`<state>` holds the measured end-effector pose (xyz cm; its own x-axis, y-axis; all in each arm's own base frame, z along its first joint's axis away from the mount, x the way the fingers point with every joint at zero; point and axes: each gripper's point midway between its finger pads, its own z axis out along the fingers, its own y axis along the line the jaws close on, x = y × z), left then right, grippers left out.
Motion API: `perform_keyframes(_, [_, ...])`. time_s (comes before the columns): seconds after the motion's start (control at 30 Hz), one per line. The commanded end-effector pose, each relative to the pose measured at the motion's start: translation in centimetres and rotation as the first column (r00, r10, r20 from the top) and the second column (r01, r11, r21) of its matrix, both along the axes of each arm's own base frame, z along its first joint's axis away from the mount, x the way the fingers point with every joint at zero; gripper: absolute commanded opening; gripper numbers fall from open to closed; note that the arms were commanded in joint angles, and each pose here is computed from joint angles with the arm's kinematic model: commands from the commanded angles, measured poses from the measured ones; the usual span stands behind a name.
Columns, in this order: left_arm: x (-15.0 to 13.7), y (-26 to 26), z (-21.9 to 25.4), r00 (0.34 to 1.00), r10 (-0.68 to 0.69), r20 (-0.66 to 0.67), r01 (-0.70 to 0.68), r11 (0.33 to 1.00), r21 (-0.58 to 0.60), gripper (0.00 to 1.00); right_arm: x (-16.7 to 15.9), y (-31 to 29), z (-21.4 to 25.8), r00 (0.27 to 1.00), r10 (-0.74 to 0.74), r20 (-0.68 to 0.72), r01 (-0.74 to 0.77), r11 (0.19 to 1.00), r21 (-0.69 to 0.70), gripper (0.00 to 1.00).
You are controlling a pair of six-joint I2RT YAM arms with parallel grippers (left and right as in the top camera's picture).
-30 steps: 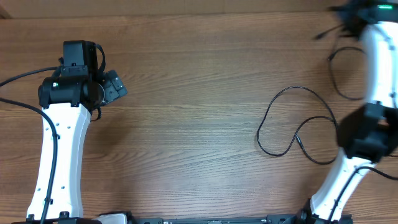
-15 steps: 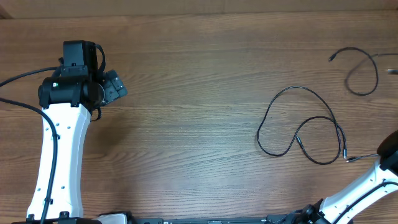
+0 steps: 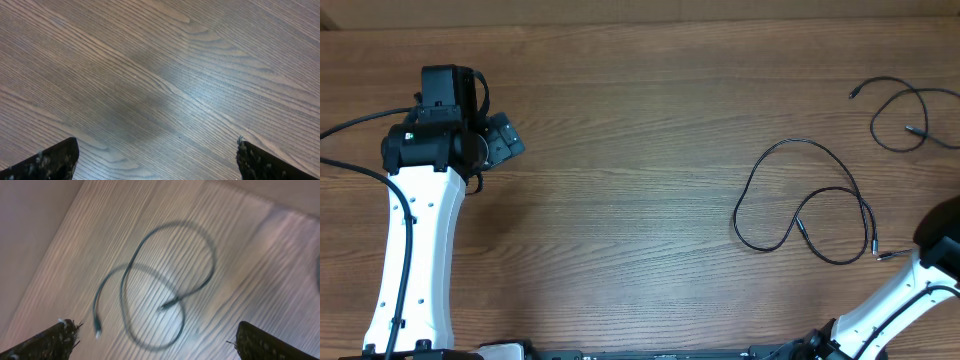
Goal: Untangle cables
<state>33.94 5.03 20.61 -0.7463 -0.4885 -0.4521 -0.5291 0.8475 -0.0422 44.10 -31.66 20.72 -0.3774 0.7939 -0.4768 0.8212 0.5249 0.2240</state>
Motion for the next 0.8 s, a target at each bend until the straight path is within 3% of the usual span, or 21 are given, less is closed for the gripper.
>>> perform_keyframes(0.0, [0.1, -0.1, -0.3, 1.0, 0.016, -0.003, -0.016, 1.0, -0.012, 1.0, 0.8, 5.3, 5.4, 0.985, 0.163, 0.054, -0.16, 0.986, -0.051, 1.0])
perform_keyframes(0.27, [0.1, -0.1, -0.3, 1.0, 0.015, -0.003, -0.015, 1.0, -0.012, 1.0, 0.4, 19.3, 7.4, 0.879, 0.473, -0.052, -0.475, 0.88, -0.017, 1.0])
perform_keyframes(0.47, [0.1, -0.1, -0.3, 1.0, 0.016, -0.003, -0.016, 1.0, -0.012, 1.0, -1.3, 29.6, 6.1, 0.74, 0.655, -0.151, -0.651, 0.754, 0.083, 1.0])
perform_keyframes(0.77, [0.1, -0.1, -0.3, 1.0, 0.016, -0.003, -0.016, 1.0, -0.012, 1.0, -2.0, 35.7, 5.9, 0.635, 0.757, -0.154, -0.749, 0.652, 0.114, 1.0])
